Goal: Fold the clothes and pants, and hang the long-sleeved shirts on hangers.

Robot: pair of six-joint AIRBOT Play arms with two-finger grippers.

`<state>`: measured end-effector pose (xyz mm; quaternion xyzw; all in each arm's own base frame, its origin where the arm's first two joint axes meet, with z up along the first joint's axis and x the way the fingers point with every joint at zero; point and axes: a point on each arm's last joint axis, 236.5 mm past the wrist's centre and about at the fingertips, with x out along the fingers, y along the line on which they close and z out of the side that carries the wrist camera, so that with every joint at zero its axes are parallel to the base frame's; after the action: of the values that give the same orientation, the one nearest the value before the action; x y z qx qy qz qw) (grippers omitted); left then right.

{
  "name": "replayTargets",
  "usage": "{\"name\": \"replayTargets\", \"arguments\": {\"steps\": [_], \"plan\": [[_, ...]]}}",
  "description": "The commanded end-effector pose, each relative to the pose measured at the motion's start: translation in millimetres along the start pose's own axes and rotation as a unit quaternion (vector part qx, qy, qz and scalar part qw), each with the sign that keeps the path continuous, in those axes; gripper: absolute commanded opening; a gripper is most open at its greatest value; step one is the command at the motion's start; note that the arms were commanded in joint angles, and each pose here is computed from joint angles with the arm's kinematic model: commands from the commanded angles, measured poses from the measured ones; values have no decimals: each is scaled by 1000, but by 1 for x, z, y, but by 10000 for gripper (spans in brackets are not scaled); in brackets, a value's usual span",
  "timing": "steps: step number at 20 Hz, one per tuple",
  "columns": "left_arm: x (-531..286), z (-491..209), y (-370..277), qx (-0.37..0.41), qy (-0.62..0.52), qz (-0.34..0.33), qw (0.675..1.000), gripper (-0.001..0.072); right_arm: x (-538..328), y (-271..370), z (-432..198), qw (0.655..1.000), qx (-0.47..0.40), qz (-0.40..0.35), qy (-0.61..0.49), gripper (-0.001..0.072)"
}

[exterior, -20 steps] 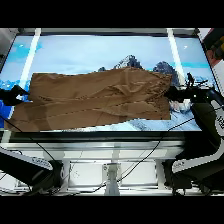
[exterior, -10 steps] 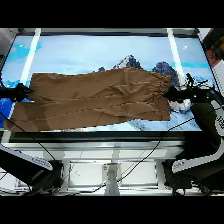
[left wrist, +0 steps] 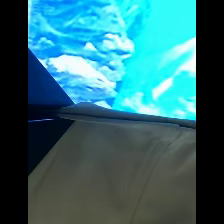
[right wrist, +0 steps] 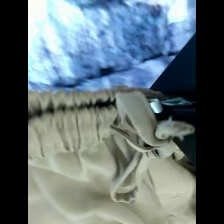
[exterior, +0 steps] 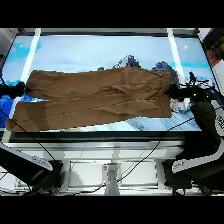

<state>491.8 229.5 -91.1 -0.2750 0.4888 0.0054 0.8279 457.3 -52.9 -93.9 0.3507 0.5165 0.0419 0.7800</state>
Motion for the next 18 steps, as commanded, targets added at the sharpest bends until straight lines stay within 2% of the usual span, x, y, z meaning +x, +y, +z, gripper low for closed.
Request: {"name": "replayTargets", "arguments": {"steps": [1,13,14,15,16,17,18], "plan": [[-9,21,10,23,-30,30,999,21,-5,-1,25,999,9,-9,-44,22],[-8,30,11,27,-48,40,998,33,-6,-2,35,998,13,-11,-63,28],[-8,29,11,27,-46,39,998,38,-6,-1,32,998,13,-9,-58,95],[-8,27,10,27,-41,36,998,188,-6,0,30,998,13,-7,-54,239],[-8,25,9,27,-37,35,998,375,-5,1,28,999,13,-5,-49,407],[-8,24,9,26,-35,33,998,581,-5,2,26,999,13,-3,-45,439],[-8,20,7,26,-28,29,999,675,-6,3,24,999,13,-1,-41,439]]}}
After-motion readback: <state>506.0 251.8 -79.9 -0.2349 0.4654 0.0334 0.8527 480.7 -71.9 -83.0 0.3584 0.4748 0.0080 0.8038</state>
